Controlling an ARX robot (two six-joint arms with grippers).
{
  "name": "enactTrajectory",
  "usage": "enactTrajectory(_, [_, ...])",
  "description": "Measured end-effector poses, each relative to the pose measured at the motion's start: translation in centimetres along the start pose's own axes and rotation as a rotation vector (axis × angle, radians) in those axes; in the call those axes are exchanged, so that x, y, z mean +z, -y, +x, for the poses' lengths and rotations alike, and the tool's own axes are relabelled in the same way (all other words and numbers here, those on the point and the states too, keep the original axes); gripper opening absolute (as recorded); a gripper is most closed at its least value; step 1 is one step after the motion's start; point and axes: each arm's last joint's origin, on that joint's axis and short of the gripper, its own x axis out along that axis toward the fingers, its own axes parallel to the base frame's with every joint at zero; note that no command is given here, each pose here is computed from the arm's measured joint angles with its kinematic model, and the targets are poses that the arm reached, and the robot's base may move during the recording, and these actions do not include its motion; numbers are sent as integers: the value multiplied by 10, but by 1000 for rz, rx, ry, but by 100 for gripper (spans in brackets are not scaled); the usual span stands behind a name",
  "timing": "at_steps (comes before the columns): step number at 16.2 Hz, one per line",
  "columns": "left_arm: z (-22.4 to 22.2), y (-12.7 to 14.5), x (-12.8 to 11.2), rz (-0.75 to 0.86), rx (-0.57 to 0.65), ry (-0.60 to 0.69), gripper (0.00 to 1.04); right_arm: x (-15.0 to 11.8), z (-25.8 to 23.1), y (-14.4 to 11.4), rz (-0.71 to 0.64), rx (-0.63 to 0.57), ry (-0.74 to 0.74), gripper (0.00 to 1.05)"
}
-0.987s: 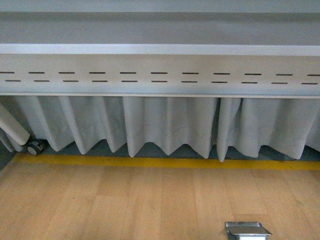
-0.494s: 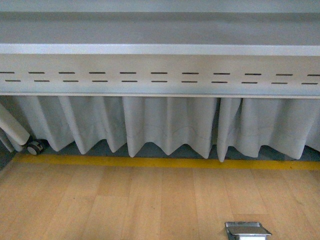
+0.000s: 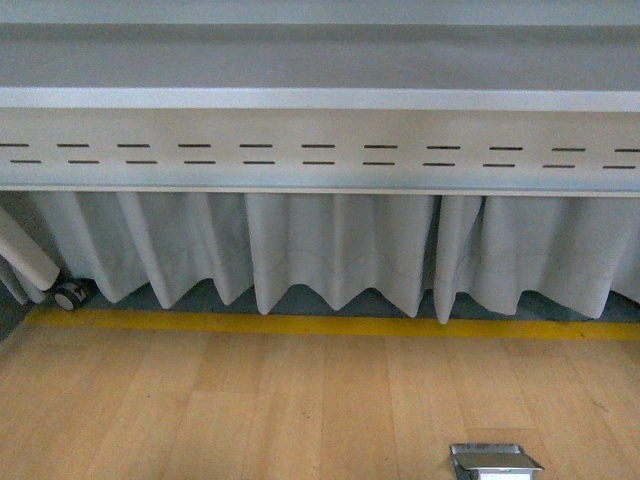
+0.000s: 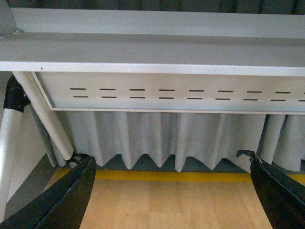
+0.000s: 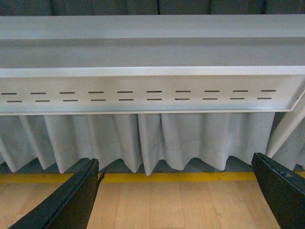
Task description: Open oven
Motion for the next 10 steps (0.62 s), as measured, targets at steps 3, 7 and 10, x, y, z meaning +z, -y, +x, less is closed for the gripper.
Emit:
enactTrajectory(3, [0, 0, 0, 0, 0, 0, 98, 0, 0, 0, 0, 0, 0, 98])
enactTrajectory(7, [0, 0, 0, 0, 0, 0, 98, 0, 0, 0, 0, 0, -1, 98])
enactTrajectory(10, [0, 0, 0, 0, 0, -4, 98, 0, 0, 0, 0, 0, -3, 98])
